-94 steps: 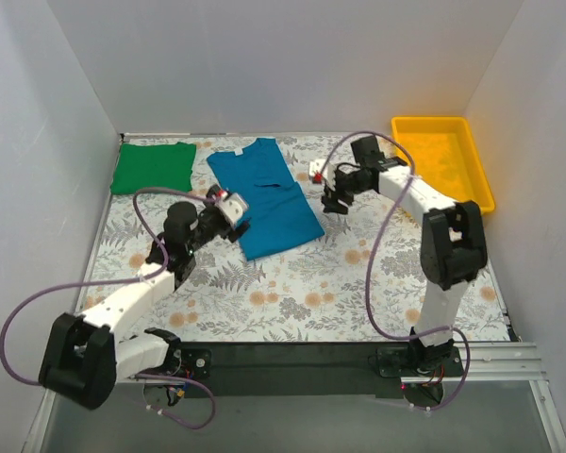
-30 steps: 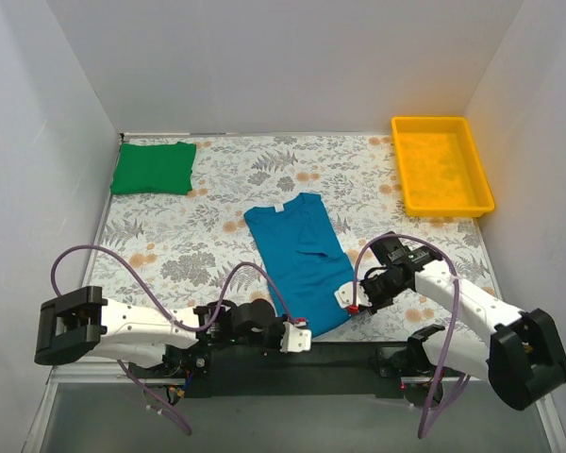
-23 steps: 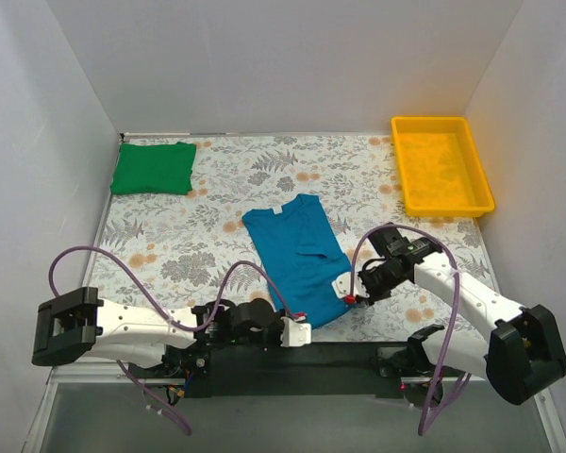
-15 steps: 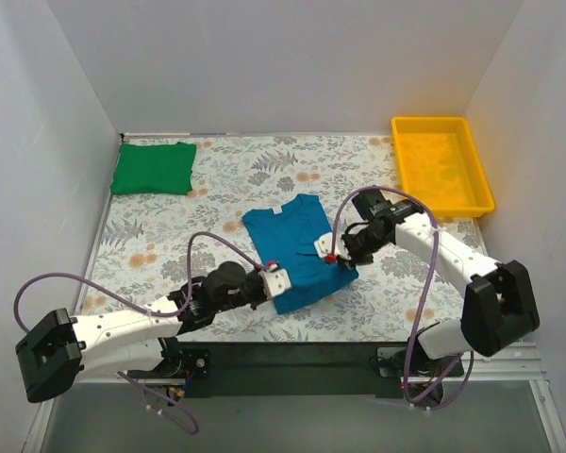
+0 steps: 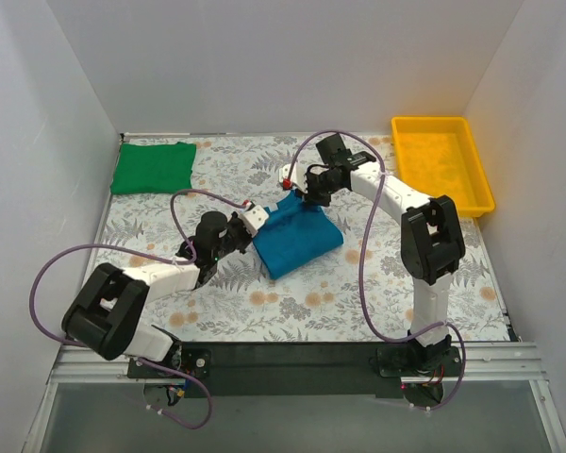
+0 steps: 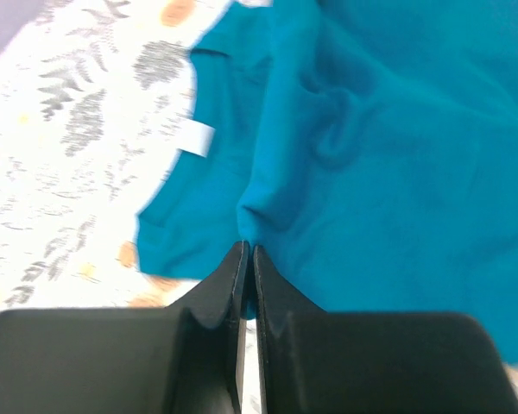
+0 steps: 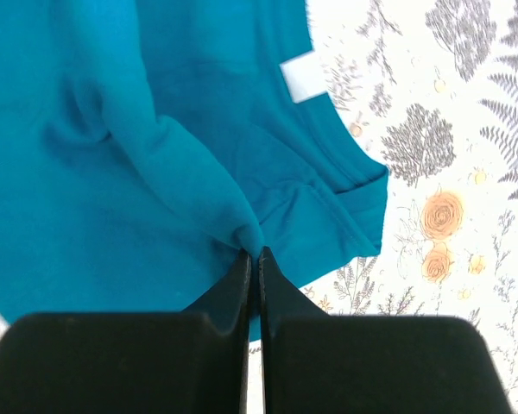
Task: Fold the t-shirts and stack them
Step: Fold the tshirt, then neatly place the folded tshirt to the corner
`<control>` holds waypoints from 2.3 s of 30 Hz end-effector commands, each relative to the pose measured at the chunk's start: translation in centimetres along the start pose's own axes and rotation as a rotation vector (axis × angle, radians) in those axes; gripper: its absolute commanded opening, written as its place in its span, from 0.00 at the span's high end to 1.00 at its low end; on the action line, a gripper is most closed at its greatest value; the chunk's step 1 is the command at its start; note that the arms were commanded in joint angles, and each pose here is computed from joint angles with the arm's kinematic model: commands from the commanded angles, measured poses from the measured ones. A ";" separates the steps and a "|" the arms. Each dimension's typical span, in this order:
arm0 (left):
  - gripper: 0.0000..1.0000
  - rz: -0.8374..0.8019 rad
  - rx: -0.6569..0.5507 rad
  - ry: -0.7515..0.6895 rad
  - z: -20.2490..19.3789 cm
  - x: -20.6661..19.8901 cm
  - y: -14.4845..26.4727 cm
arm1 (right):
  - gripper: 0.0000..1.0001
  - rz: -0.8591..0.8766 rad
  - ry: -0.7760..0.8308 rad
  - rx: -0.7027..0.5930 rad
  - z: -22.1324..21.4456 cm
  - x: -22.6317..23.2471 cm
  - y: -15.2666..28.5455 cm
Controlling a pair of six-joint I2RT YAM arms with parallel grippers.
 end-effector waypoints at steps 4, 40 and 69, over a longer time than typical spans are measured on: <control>1.00 0.131 -0.121 0.002 2.9 5.6 -2.0 | 0.99 -0.181 -0.098 -0.017 -0.3 -4.5 -1.3; 0.25 0.271 0.170 0.983 2.7 6.4 1.4 | 0.34 0.068 -0.581 -0.357 1.5 -1.3 0.9; 0.24 0.611 0.642 1.522 -11.0 2.2 -3.6 | 0.39 -0.079 -0.833 -0.362 -4.6 1.6 5.6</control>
Point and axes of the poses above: each gripper's point midway between its finger pads, its own y axis back along the fingers, its own x axis along the line the jaws close on, z = x × y, the point moved 1 cm from there along y, back along the fingers, and after that the axes turned 2 degrees about y, right-handed, at the moved point
